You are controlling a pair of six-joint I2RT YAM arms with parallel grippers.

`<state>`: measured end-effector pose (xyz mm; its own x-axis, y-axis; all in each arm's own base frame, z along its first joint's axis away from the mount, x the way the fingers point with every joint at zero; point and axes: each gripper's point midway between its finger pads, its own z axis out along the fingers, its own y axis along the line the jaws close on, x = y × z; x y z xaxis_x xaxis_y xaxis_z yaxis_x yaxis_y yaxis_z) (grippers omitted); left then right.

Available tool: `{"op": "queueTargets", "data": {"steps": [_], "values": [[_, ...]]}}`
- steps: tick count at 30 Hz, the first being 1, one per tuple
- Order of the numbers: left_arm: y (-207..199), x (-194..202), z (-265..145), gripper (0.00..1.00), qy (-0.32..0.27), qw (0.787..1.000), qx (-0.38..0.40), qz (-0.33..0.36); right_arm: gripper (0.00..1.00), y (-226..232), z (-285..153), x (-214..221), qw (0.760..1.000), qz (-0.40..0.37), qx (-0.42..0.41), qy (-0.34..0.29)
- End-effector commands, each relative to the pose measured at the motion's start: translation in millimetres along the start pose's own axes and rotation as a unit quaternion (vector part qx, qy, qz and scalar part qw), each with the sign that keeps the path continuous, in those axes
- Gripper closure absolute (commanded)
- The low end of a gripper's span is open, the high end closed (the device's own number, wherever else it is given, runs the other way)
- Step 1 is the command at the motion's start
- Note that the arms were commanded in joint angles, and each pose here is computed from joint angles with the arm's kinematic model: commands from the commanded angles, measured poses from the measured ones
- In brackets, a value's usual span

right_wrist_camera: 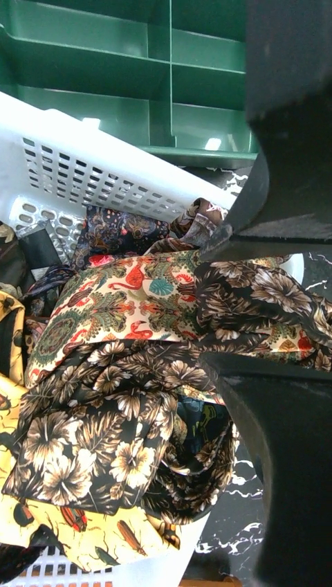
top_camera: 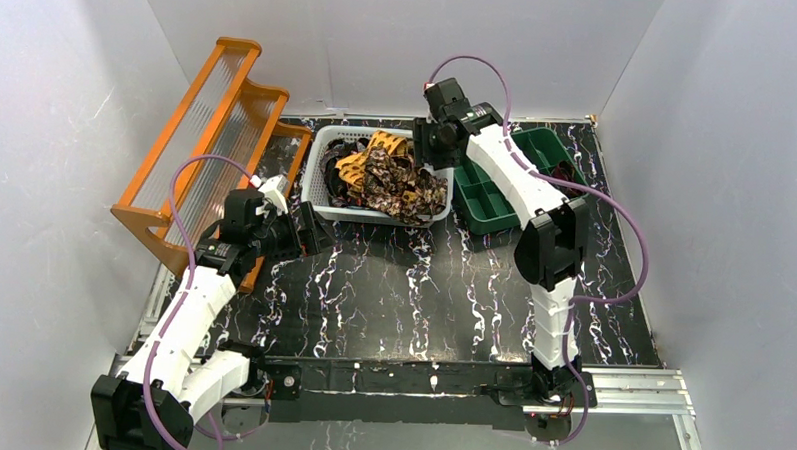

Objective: Roll the ties
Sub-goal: Pick up the tie from the bin.

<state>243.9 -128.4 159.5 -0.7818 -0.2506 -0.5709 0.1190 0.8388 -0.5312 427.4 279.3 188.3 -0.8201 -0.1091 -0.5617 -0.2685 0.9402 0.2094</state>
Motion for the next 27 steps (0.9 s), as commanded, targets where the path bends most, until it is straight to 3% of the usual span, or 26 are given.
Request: {"op": "queueTargets", "data": {"steps": [1,5,6,9,11,14,26,27], "values": [[-7,-2,-6,0.02,-0.002,1.000,0.013,0.009,0.49,6,10,13,0.999,0.002,-0.027,0.036],[-7,-1,-6,0.02,0.000,1.000,0.012,0.009,0.71,9,-1,-6,0.999,0.002,-0.033,-0.006],[-7,-1,-6,0.02,0.000,1.000,0.012,0.010,0.73,10,-5,-11,0.999,0.002,-0.037,-0.016],[-5,0,-5,0.02,0.001,1.000,0.010,0.010,0.64,13,-8,-16,0.999,0.003,-0.044,-0.015],[-6,0,-6,0.02,0.000,1.000,0.011,0.010,0.48,12,-5,-11,0.999,0.005,-0.043,-0.003],[-6,0,-7,0.02,-0.002,1.000,0.011,0.011,0.47,9,3,-3,0.999,0.007,-0.038,0.011],[-5,2,-7,0.02,-0.001,1.000,0.012,0.011,0.83,7,4,1,0.999,0.003,-0.033,0.020],[-5,3,-7,0.02,-0.001,1.000,0.011,0.010,0.90,8,3,0,0.999,0.001,-0.034,0.021]]}}
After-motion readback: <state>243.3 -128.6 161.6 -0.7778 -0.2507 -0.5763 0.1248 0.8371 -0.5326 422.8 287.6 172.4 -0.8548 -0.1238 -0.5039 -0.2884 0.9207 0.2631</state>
